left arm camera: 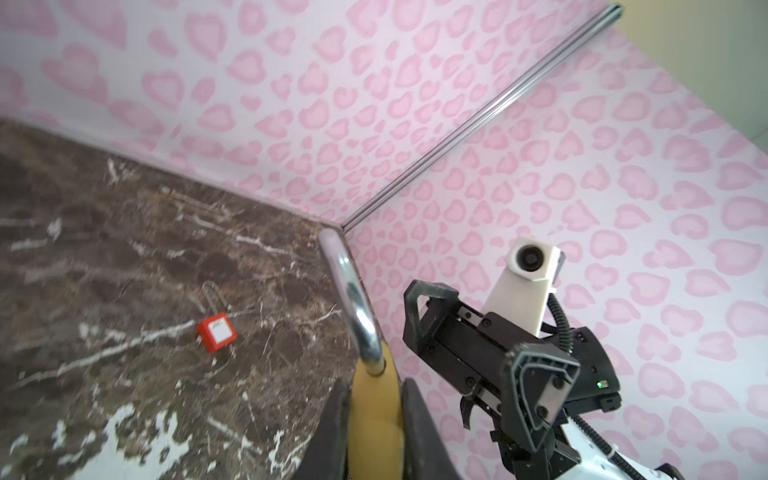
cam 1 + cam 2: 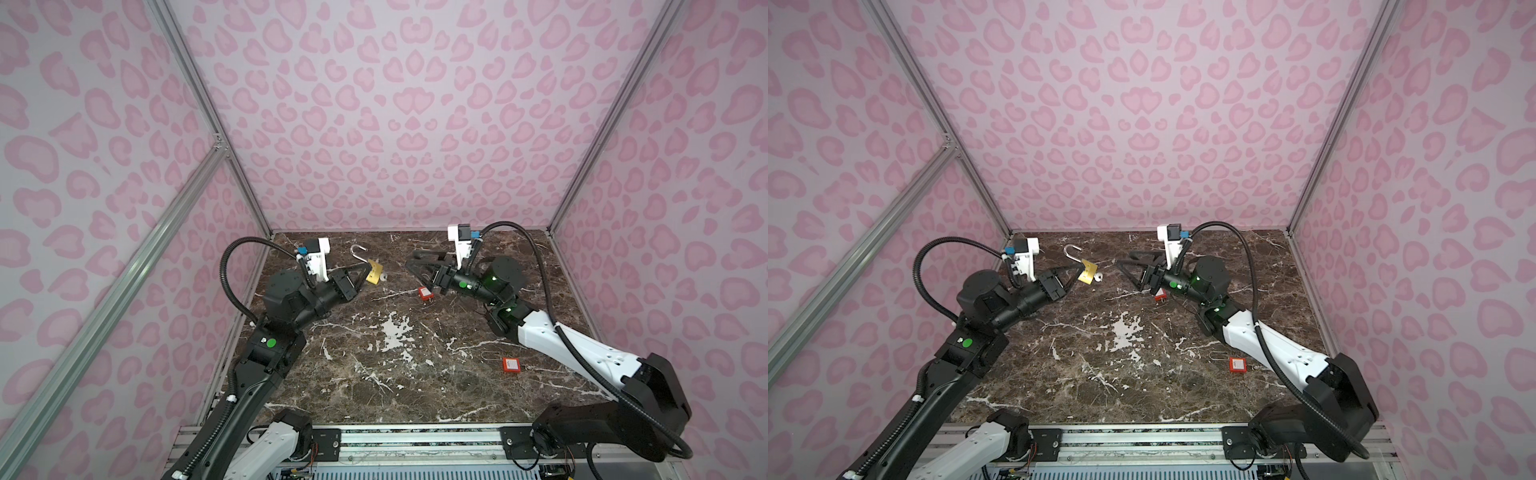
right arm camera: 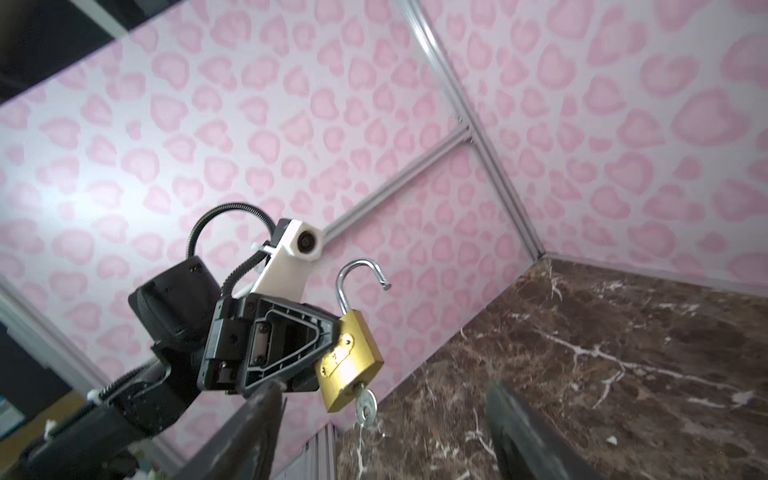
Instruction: Lock with the key
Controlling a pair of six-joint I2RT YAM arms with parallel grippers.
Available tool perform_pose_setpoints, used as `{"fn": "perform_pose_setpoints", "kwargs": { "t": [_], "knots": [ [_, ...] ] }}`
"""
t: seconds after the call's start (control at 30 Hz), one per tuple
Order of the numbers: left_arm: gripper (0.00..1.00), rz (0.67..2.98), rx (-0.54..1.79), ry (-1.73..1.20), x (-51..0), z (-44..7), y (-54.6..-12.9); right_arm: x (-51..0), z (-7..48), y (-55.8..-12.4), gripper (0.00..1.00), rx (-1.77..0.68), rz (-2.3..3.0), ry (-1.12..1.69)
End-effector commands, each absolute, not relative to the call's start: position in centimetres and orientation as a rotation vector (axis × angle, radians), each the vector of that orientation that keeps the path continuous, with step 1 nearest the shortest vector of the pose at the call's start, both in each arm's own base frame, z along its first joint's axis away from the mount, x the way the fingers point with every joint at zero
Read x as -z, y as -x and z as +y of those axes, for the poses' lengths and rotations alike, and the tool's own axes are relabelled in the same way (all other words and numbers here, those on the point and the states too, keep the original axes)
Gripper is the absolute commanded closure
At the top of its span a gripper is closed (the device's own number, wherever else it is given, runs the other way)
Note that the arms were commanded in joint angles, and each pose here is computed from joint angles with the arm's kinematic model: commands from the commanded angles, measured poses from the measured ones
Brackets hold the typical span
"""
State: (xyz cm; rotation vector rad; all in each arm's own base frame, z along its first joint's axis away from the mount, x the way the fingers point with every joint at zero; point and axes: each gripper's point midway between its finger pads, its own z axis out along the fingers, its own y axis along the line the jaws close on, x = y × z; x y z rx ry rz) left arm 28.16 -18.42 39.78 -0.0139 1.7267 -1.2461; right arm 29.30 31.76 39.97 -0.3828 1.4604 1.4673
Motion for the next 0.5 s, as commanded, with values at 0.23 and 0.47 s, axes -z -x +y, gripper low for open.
{"fn": "perform_pose_setpoints", "kwargs": {
  "t": [0.23, 0.47],
  "knots": [
    [0.97, 1.416, 1.359, -0.017, -49.3, -18.4, -28.6, -47.6, 28.9, -29.8, 0.22, -1.65, 1.332, 0.08],
    [0.97, 1.368, 1.539, -0.092, -51.7, -20.6, -29.0, -48.4, 30.2, -31.1, 0.24, -1.667, 1.411, 0.064]
  ]
}}
